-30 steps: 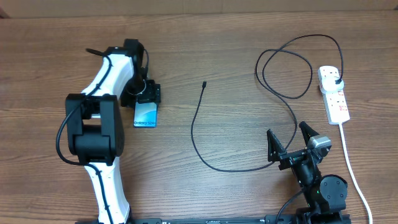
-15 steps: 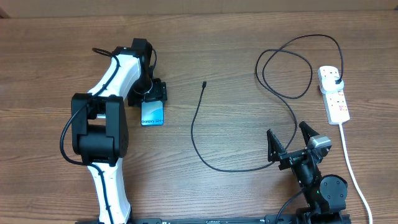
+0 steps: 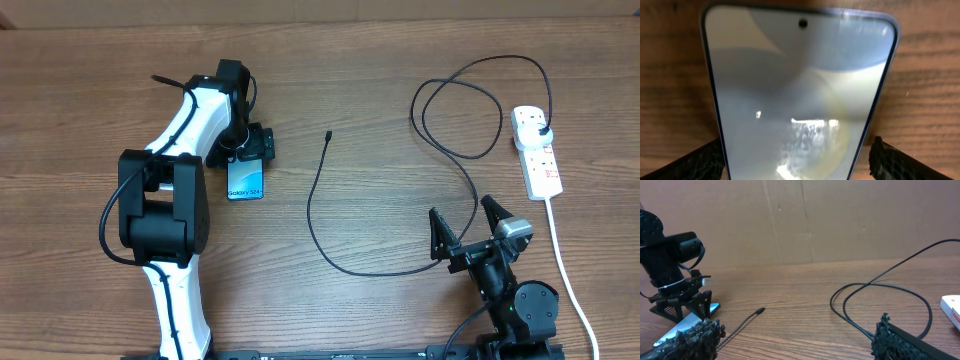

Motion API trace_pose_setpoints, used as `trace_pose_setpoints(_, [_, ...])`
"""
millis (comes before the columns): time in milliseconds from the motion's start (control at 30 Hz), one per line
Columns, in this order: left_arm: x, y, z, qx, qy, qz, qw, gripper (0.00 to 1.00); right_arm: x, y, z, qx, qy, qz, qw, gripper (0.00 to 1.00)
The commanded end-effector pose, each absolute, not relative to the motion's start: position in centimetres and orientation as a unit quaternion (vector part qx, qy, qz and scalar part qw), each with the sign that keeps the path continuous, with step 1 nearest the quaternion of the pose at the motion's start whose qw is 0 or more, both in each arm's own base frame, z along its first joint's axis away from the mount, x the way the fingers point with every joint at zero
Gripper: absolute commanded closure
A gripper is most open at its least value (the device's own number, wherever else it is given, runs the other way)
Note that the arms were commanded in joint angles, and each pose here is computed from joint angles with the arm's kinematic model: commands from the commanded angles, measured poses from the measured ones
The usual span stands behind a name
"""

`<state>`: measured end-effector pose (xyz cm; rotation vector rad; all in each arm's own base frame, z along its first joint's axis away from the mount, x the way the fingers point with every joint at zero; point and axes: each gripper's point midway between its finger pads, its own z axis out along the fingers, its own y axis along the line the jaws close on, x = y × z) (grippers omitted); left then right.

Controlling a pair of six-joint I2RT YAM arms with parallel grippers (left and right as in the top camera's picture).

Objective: Plug charger to phone and switch on socket
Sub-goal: 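Close the left gripper on the phone's bottom edge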

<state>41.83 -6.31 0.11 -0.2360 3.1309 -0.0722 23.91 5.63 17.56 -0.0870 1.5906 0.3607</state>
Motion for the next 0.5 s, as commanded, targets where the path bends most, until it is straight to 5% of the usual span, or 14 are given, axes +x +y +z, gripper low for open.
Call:
trace_pose_setpoints(0, [40.6, -6.5, -3.3, -0.069, 0.997, -0.02, -0.032, 0.07, 23.9, 5.6, 17.3, -0.038, 0.709, 0.161, 0.685, 0.0])
trace_pose_setpoints(467, [37.8, -6.0, -5.7, -0.064, 0.996, -0.008, -0.063, 0.1, 23.9, 5.6, 17.3, -0.037, 0.709, 0.161, 0.685, 0.0])
